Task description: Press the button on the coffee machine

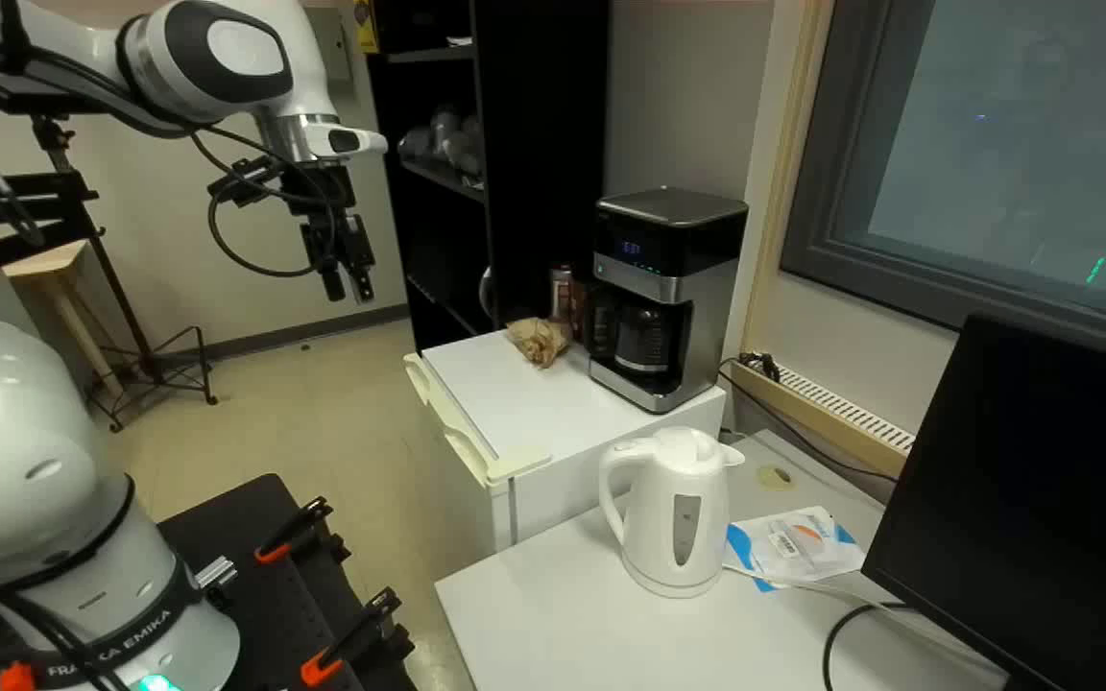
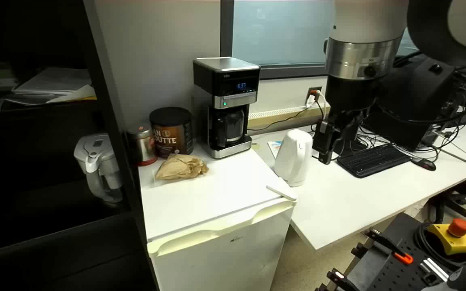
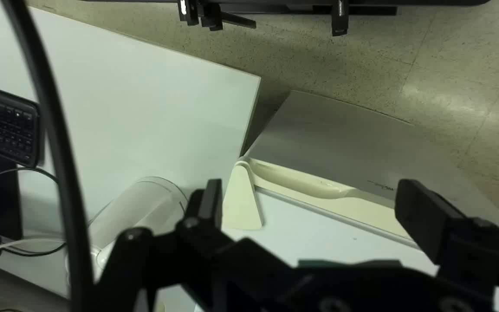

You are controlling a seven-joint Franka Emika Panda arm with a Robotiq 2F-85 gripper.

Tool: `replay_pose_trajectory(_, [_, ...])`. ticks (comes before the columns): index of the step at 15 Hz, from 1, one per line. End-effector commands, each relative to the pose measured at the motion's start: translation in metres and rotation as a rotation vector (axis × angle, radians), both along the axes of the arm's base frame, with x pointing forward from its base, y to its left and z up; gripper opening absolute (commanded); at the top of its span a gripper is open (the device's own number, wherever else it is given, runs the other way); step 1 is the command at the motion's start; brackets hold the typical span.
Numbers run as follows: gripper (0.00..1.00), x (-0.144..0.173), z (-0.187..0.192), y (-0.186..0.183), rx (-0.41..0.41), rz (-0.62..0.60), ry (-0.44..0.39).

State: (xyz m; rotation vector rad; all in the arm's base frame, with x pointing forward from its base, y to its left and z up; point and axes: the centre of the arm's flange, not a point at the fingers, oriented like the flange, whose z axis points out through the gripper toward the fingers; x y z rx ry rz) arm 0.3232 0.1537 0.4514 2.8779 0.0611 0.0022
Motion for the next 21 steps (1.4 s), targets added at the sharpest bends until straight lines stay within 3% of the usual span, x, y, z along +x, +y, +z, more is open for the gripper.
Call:
replay_pose_trajectory(1, [1.00,0.000,0.000,0.000,0.000,0.000,0.000])
replay_pose_trajectory(15, [1.00,0.002,-0.001,-0.001,-0.009,0.005,-0.006])
replay_pose_trajectory(21, [1.00,0.028,-0.007,-0.010,-0.107,0.101,-0.134])
